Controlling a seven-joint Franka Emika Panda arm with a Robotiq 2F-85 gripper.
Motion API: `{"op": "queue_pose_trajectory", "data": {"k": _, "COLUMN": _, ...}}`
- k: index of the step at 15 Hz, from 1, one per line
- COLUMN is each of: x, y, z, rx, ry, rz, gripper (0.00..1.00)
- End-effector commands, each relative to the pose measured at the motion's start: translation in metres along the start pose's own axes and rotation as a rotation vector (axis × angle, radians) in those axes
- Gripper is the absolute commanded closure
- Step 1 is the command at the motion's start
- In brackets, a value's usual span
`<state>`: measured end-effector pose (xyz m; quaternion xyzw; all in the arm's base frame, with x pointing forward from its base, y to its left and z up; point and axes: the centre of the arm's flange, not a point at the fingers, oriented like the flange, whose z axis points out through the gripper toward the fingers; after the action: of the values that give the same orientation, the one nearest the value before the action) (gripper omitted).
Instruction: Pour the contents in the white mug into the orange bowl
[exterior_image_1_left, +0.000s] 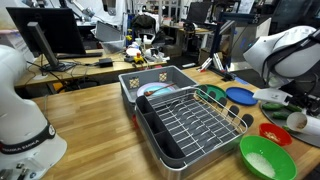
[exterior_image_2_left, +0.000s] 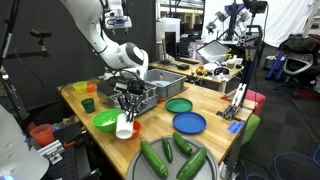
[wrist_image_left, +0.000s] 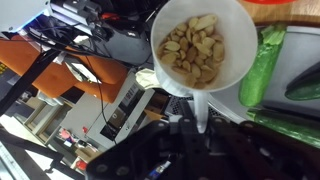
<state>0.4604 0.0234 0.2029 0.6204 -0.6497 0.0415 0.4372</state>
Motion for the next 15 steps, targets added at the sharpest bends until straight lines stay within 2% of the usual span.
{"op": "queue_pose_trajectory", "data": {"k": 1, "x": -0.005, "y": -0.008, "z": -0.006, "rx": -0.068, "ry": 0.051, "rz": 0.040, "gripper": 0.98}}
{"op": "queue_pose_trajectory", "data": {"k": 15, "x": -0.034, "y": -0.022, "z": -0.013, "rx": -0.146, "ry": 0.142, "rz": 0.016, "gripper": 0.98}}
